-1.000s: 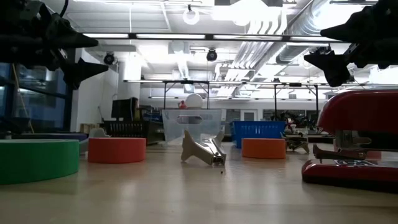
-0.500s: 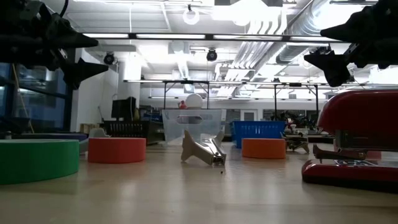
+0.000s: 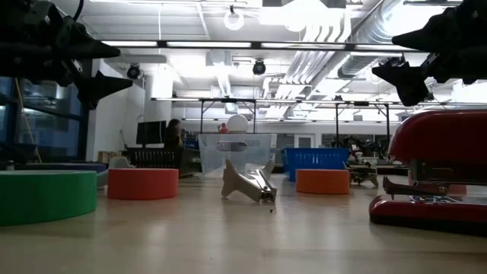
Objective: Pick and place Stapler, Stapler remover, tape
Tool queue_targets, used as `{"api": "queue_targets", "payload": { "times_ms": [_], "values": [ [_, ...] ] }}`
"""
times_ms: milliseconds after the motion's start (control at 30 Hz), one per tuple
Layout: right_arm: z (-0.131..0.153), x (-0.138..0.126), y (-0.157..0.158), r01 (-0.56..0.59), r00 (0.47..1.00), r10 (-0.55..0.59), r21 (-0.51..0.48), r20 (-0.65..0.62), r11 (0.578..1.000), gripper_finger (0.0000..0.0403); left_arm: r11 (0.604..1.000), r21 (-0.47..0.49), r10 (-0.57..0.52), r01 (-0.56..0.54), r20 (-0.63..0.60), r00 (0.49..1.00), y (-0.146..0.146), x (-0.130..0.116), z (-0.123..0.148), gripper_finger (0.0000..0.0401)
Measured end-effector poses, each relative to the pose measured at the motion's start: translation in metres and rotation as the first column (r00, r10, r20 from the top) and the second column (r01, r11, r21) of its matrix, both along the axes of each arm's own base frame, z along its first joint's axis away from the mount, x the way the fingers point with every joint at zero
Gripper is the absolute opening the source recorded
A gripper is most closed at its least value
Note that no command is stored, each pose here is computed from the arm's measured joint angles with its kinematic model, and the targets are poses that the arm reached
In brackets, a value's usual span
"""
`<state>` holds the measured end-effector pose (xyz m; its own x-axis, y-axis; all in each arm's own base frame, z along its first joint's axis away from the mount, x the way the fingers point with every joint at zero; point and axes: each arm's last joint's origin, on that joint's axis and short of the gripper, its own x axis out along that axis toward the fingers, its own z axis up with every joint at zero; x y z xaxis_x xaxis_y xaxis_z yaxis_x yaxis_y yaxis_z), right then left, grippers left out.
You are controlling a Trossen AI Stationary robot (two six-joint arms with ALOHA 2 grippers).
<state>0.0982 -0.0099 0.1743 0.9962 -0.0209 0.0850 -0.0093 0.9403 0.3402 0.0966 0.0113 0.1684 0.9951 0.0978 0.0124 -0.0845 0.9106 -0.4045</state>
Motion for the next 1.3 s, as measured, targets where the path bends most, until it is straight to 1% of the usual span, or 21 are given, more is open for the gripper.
{"api": "queue_targets", "payload": {
  "times_ms": [267, 433, 567, 633, 700, 800, 833, 933, 967, 1133, 1300],
  "values": [
    [0.0, 0.0, 0.0, -0.001, 1.0, 0.001, 0.01, 0.002, 1.0, 0.0307, 1.0, 0.0, 0.0, 0.0, 0.0, 1.0, 0.0, 0.0, 0.0, 0.0328],
    [0.001, 0.0, 0.0, -0.016, 1.0, 0.014, 0.165, 0.013, 0.986, 0.0307, 1.0, 0.0, 0.0, 0.0, 0.0, 1.0, 0.0, 0.0, 0.0, 0.0328],
    [0.002, 0.0, 0.0, -0.024, 0.999, 0.018, 0.213, 0.027, 0.977, 0.0307, 1.0, 0.0, 0.0, 0.0, 0.0, 1.0, 0.0, 0.0, 0.0, 0.0328],
    [0.002, 0.0, 0.0, -0.03, 0.999, 0.022, 0.254, 0.031, 0.967, 0.0307, 1.0, 0.0, 0.0, 0.0, 0.0, 1.0, 0.0, 0.0, 0.0, 0.0328],
    [0.001, 0.0, 0.0, -0.026, 1.0, 0.02, 0.323, 0.023, 0.946, 0.0307, 1.0, 0.0, 0.0, 0.0, 0.0, 1.0, 0.0, 0.0, 0.0, 0.0328],
    [-0.003, 0.0, -0.001, 0.015, 1.0, -0.01, 0.421, -0.015, 0.907, 0.0307, 1.0, 0.0, 0.0, 0.0, 0.0, 1.0, 0.0, 0.0, 0.0, 0.0328],
    [-0.004, 0.0, -0.002, 0.033, 0.999, -0.024, 0.439, -0.025, 0.898, 0.0307, 1.0, 0.0, 0.0, 0.0, 0.0, 1.0, 0.0, 0.0, 0.0, 0.0328],
    [-0.008, 0.0, -0.003, 0.085, 0.996, -0.063, 0.454, -0.065, 0.887, 0.0307, 1.0, 0.0, 0.0, 0.0, 0.0, 1.0, 0.0, 0.0, 0.0, 0.0328],
    [-0.008, 0.0, -0.003, 0.105, 0.994, -0.076, 0.47, -0.081, 0.877, 0.0307, 1.0, 0.0, 0.0, 0.0, 0.0, 1.0, 0.0, 0.0, 0.0, 0.0328],
    [-0.005, -0.001, -0.006, 0.228, 0.973, -0.17, 0.546, -0.154, 0.806, 0.0307, 1.0, 0.0, 0.0, 0.0, 0.0, 1.0, 0.0, 0.0, 0.0, 0.0328],
    [-0.001, -0.002, -0.008, 0.343, 0.937, -0.217, 0.616, -0.273, 0.709, 0.0307, 1.0, 0.0, 0.0, 0.0, 0.0, 1.0, 0.0, 0.0, 0.0, 0.0328]
  ]
}}
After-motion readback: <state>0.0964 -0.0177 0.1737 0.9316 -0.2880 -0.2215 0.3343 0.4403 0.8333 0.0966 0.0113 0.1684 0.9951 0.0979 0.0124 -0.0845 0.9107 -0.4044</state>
